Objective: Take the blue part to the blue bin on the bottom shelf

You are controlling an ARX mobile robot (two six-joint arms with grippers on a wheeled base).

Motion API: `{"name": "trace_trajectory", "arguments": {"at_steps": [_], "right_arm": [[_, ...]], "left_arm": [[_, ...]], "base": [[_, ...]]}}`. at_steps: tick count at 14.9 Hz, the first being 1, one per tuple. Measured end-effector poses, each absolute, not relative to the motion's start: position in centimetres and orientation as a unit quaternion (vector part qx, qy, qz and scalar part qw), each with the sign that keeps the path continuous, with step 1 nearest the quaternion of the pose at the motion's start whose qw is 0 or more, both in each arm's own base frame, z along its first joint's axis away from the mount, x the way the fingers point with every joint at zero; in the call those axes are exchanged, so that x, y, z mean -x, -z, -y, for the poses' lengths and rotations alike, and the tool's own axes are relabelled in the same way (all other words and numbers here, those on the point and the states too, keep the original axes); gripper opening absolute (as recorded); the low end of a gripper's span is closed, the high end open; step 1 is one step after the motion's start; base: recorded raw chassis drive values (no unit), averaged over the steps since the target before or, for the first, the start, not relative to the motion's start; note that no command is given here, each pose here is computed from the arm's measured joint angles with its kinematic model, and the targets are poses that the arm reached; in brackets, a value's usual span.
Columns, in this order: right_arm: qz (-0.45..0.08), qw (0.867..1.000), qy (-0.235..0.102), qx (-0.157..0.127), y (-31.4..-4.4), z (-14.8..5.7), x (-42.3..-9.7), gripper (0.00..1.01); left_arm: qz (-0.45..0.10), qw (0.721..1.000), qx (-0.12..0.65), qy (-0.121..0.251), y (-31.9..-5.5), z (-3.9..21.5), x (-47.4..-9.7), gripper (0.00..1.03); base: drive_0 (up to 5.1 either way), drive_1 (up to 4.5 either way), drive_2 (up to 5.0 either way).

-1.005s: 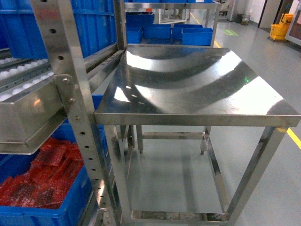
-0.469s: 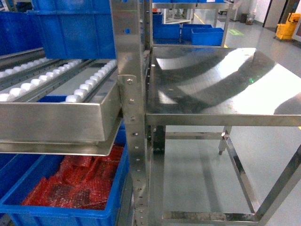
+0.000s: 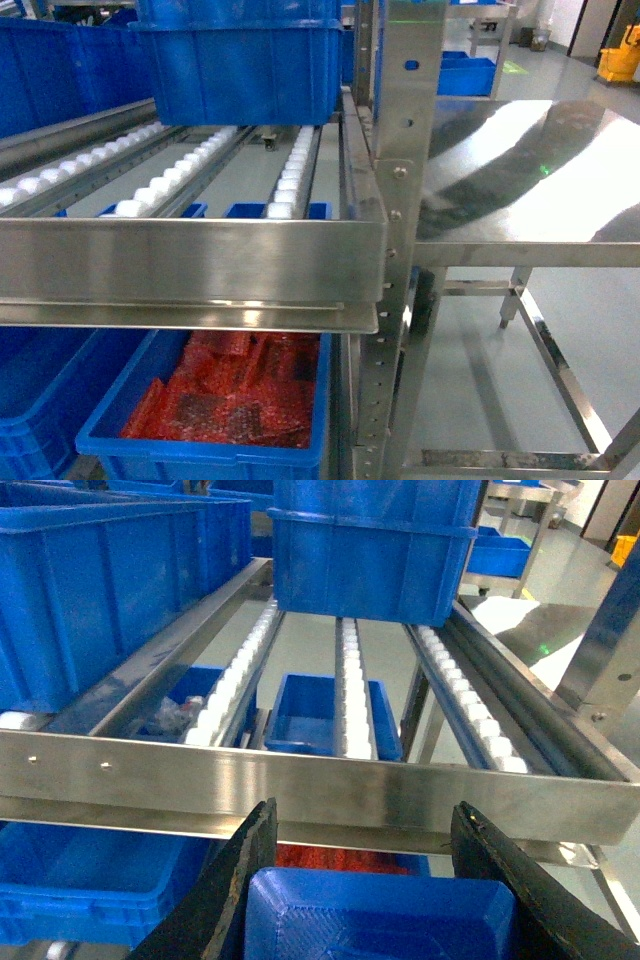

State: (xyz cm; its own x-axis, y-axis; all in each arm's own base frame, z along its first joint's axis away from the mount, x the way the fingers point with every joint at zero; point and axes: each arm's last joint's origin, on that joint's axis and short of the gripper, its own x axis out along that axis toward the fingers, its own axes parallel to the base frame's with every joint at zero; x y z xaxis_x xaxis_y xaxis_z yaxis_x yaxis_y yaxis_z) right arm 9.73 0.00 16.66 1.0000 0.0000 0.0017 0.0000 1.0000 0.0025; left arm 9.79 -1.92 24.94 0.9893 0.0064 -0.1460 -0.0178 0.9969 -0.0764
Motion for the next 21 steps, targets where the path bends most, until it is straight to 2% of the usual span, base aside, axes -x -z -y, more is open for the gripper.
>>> {"name": "trace_trajectory", "arguments": {"at_steps": [17,21], "right_arm": [[0.000,1.000,0.000,-0.001,-16.65,0.00,-9.73,0.98],[0.000,1.000,-0.002,-0.001,-16.65,-0.01,-9.73,0.98]], "left_arm": [[-0.073,0.997,0.039,-0.006,-24.95,1.93,-9.79,0.43],[-0.070,0.997,0.040,-0.008,-24.99,1.89,-9.79,0.43]], "base": [[-4.9,2.42,2.4],[-0.2,-0.16,-0.2]]}}
